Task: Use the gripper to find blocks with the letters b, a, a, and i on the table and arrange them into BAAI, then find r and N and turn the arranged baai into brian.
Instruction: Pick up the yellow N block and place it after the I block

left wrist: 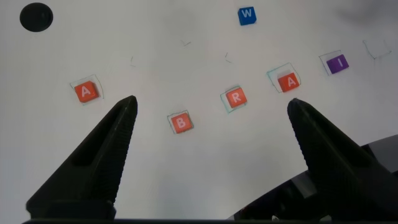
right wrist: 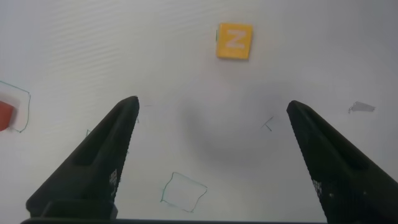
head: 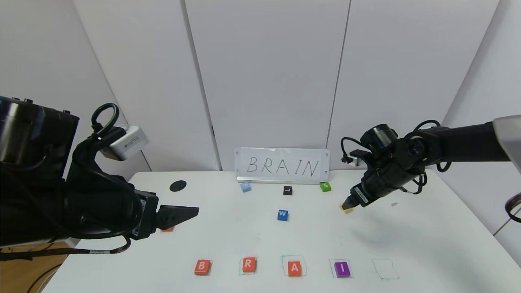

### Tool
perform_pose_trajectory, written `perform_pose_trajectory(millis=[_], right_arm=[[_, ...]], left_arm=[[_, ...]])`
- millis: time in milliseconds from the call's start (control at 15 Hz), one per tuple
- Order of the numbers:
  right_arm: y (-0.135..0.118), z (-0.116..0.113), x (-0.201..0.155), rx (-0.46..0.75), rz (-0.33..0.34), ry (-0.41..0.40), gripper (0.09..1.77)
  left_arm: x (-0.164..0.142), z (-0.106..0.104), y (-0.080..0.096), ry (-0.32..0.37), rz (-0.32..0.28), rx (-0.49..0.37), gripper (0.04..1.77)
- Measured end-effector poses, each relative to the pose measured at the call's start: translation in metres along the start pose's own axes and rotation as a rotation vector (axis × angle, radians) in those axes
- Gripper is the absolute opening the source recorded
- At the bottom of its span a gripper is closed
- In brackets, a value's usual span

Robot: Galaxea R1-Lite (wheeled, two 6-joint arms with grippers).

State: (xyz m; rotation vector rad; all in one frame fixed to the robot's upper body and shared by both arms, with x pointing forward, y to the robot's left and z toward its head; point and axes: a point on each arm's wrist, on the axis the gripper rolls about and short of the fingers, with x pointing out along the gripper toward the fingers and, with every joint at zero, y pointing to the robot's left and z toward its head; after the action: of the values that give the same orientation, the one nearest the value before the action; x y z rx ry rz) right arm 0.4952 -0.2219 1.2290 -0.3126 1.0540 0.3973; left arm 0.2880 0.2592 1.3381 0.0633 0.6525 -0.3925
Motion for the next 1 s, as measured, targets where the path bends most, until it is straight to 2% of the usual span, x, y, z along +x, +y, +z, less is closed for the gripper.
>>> perform_pose_trajectory(millis=[467, 1000], right_arm=[[-0.01, 0.01, 0.056, 0.014, 0.0, 0.043, 1.71], [-0.016, 0.013, 0.087, 0.023, -0.002, 0.053, 1.71]], left_arm=[[0.002, -0.001, 0.0, 0.009, 0.002, 0.011, 1.72], [0.009, -0.004, 0.001, 0.03, 0.006, 0.021, 1.72]])
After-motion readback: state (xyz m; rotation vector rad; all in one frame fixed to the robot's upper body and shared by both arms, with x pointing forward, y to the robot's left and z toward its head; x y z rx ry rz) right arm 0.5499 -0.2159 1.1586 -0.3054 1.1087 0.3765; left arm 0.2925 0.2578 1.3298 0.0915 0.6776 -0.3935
